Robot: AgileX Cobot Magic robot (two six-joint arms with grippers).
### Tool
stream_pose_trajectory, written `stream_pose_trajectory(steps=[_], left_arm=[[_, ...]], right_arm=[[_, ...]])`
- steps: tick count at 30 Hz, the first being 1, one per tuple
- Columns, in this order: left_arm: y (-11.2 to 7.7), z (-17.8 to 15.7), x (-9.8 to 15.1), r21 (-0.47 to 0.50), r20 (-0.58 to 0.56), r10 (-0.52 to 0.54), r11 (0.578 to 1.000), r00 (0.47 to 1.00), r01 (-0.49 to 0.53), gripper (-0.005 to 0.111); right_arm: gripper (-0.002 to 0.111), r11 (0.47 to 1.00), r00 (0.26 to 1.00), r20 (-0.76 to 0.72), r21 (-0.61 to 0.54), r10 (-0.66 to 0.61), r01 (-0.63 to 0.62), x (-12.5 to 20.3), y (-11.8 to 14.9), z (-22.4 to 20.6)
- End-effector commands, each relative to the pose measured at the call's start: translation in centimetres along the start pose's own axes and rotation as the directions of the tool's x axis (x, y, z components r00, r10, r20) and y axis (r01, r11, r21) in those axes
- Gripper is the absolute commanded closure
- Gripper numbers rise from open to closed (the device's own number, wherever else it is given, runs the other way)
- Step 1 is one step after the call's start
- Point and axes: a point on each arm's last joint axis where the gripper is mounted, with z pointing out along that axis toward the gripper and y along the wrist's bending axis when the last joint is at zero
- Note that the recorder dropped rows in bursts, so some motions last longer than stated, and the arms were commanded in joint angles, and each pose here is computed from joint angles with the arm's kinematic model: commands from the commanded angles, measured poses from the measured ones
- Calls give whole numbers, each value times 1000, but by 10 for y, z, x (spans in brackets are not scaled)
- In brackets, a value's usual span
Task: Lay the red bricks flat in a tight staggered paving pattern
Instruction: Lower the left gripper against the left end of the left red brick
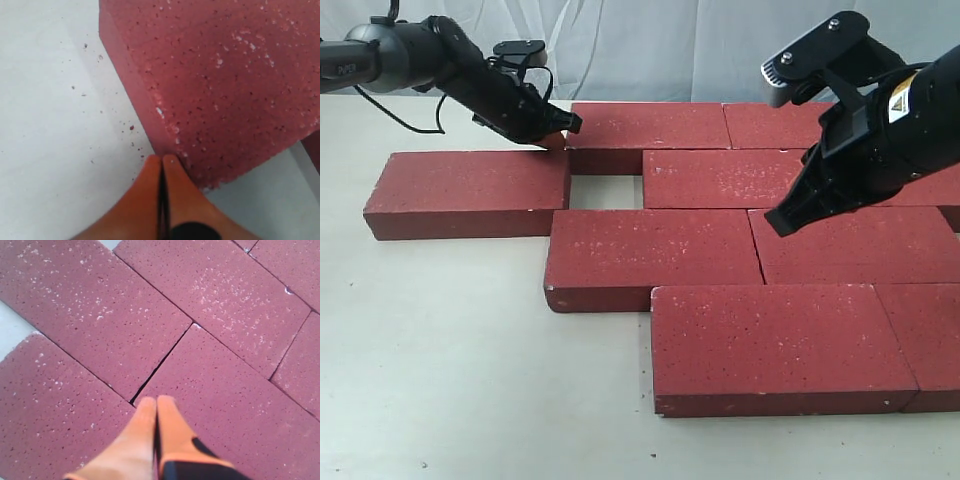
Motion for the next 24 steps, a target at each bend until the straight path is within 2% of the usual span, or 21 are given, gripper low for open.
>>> stream_pose_trajectory(steps=[1,7,12,14,17,20,24], left_arm=[[-7,3,1,20,-21,2,1000,1000,-2,107],[6,-12,-14,-43,107,-84,995,991,89,107],[32,-57,-33,-116,229,-83,987,970,112,107],[48,-83,-35,-153,222,-72,982,972,108,107],[80,-119,-24,-254,141,-105,957,984,138,107],[118,-144,1,-304,127,-245,913,961,273,107],[145,-154,44,-322,67,-370,871,927,371,107]], right_arm=[[109,1000,1000,23,12,3,-3,0,-2,-1],[109,1000,1000,27,13,3,-3,-1,-2,-1],[109,1000,999,32,14,3,-3,-1,-2,-1],[109,1000,999,32,14,3,-3,-1,-2,-1],[109,1000,999,29,6,14,-14,-1,-1,-1],[109,1000,999,34,2,20,-20,-1,-1,-1],[109,1000,999,39,-4,30,-29,-2,0,-1]])
